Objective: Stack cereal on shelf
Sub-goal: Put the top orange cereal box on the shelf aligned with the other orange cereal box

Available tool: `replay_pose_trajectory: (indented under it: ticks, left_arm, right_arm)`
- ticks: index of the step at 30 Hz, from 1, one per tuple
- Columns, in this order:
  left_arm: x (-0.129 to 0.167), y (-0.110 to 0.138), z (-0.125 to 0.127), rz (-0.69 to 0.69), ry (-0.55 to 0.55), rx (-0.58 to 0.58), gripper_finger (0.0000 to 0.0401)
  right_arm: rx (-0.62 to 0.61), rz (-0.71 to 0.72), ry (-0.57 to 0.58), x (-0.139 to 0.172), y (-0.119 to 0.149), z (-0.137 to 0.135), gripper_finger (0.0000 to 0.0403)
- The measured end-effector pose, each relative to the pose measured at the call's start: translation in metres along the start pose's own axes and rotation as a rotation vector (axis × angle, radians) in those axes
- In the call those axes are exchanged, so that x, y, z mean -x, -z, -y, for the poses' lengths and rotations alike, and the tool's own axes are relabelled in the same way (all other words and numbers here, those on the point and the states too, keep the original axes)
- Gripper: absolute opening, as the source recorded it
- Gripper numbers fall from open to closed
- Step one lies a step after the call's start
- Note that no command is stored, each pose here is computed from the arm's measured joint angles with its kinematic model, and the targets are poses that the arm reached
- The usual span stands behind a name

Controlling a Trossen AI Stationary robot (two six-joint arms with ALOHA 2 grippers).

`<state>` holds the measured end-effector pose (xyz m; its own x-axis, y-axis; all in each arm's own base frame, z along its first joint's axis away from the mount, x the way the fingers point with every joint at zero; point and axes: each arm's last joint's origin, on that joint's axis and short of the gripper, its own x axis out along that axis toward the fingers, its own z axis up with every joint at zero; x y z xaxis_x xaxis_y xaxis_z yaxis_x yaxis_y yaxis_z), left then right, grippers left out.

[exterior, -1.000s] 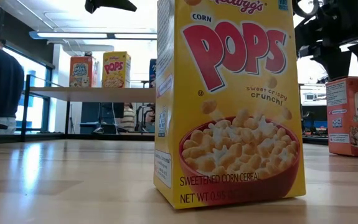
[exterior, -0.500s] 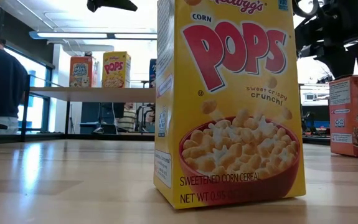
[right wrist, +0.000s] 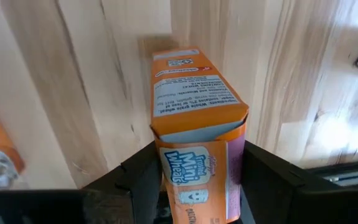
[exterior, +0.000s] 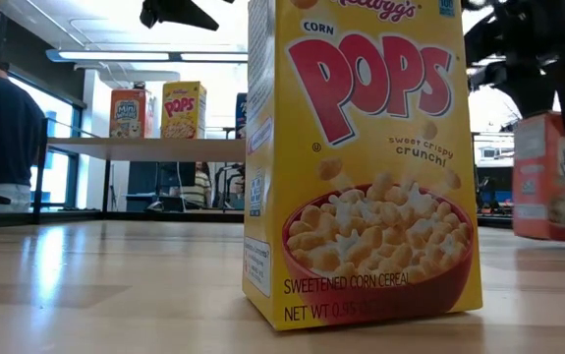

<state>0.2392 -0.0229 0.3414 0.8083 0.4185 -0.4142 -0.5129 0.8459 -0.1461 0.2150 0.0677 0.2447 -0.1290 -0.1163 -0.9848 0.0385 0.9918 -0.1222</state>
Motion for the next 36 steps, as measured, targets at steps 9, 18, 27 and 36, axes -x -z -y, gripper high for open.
replay_pose_trajectory:
  ticks: [9,18,27,36]
  left_arm:
    - [0.0,0.001,0.001,-0.003,0.004,-0.053,0.0267]
    - [0.0,-0.001,0.002,0.012,0.012,-0.079,0.0267]
    - [-0.009,-0.006,0.015,0.059,0.15,-0.236,0.0267]
    - [-0.032,0.002,0.03,0.063,0.209,-0.361,0.0267]
  right_arm:
    - [-0.034,0.154,-0.022,0.034,-0.011,-0.001,0.0188]
    - [-0.036,0.403,-0.035,0.079,-0.024,0.0,0.0188]
    - [0.004,0.597,-0.041,0.112,-0.035,0.013,0.0188]
    - [0.034,0.683,-0.009,0.118,-0.046,0.032,0.0188]
